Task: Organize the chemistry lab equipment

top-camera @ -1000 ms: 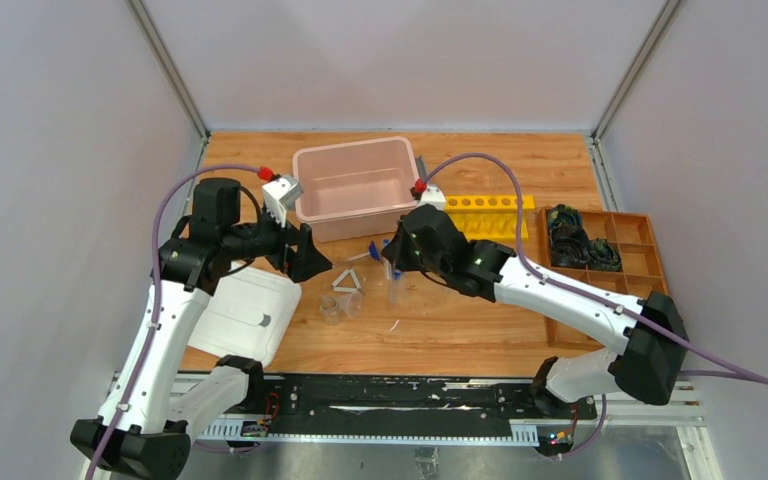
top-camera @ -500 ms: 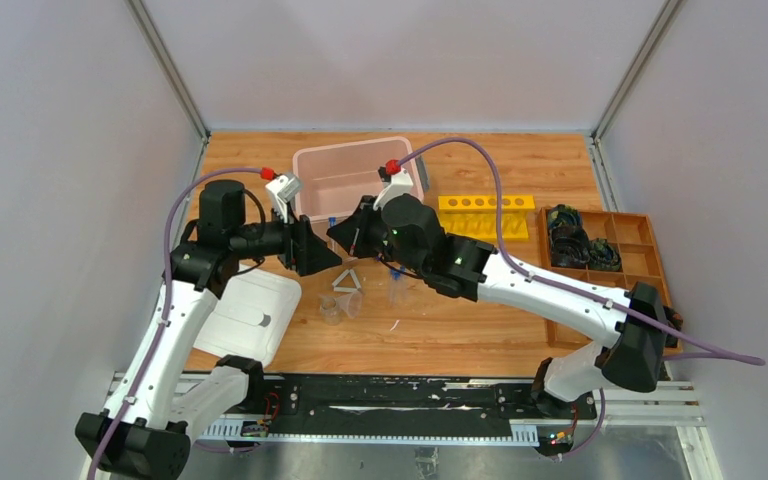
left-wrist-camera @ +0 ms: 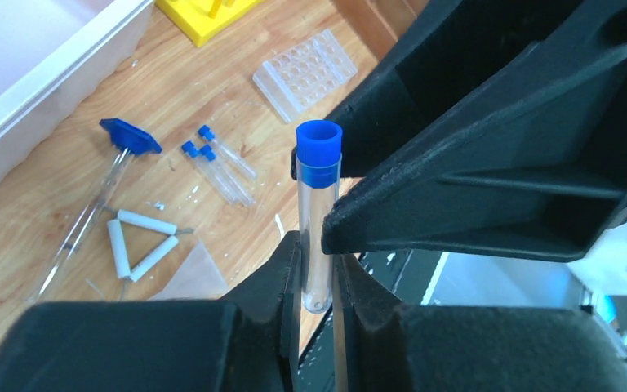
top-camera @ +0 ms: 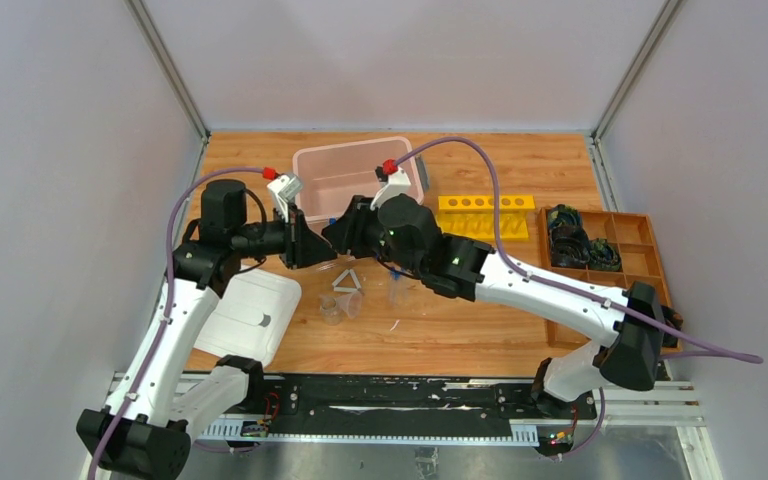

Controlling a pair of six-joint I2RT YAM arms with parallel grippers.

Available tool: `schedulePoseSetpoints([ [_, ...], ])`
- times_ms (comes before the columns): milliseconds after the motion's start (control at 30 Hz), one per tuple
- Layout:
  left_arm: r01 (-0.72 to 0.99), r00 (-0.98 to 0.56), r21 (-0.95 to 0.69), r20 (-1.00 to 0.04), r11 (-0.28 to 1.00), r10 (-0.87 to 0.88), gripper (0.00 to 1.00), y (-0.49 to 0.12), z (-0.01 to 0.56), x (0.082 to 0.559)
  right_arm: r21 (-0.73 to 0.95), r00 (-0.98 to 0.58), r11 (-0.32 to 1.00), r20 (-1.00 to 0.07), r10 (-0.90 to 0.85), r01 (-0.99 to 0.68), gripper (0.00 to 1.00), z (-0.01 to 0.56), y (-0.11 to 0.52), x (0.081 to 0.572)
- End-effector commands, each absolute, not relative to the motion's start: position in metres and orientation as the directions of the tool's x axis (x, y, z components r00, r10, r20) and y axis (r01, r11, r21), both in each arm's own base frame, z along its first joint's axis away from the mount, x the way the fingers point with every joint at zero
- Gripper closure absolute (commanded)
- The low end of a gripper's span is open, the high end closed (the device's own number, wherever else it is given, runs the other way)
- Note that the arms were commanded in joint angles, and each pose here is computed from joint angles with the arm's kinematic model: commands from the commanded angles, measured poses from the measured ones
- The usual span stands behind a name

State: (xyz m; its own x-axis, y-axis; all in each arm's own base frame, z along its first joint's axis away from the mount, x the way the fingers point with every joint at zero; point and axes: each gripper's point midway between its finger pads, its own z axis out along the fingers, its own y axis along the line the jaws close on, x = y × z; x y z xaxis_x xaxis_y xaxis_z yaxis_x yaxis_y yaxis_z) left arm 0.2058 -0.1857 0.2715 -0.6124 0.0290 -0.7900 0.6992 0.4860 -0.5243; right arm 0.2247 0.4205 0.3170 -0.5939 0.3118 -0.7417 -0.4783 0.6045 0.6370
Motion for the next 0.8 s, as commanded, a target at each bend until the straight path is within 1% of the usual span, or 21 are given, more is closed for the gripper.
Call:
schedulePoseSetpoints([
  [0,0.771,-0.543,-0.434,-0.830,0.467,0.125,0.92,-0.182,0.269,0.197,0.647,-0.631,0.603,-0.721,0.286,-0.466,0.52,0.333,0.417,0.234],
  [100,0.819,-0.477,-0.354,-0.857,0.452,0.194,0.93,-0.178,0.264,0.193,0.645,-0.728,0.597,-0.670,0.142,-0.477,0.45,0.320,0.420,0.234],
  [167,0.848,-0.429,-0.300,-0.873,0.438,0.231,0.94,-0.175,0.261,0.189,0.653,-0.775,0.566,-0.631,0.040,-0.503,0.45,0.314,0.425,0.225],
  [267,0.868,-0.382,-0.246,-0.886,0.432,0.262,0.97,-0.171,0.260,0.186,0.660,-0.797,0.519,-0.600,-0.071,-0.543,0.44,0.307,0.430,0.211],
  [367,0.874,-0.364,-0.225,-0.890,0.430,0.275,0.97,-0.170,0.260,0.185,0.669,-0.799,0.484,-0.589,-0.118,-0.564,0.44,0.306,0.433,0.202],
  [500,0.877,-0.354,-0.209,-0.890,0.434,0.287,0.98,-0.168,0.258,0.185,0.671,-0.794,0.466,-0.594,-0.128,-0.577,0.46,0.310,0.432,0.199],
  [567,0.877,-0.352,-0.206,-0.891,0.434,0.288,0.99,-0.168,0.257,0.185,0.673,-0.795,0.463,-0.594,-0.128,-0.577,0.50,0.311,0.433,0.199],
  [767,0.875,-0.344,-0.191,-0.892,0.444,0.294,1.00,-0.166,0.257,0.185,0.681,-0.799,0.453,-0.587,-0.132,-0.575,0.69,0.313,0.434,0.199],
])
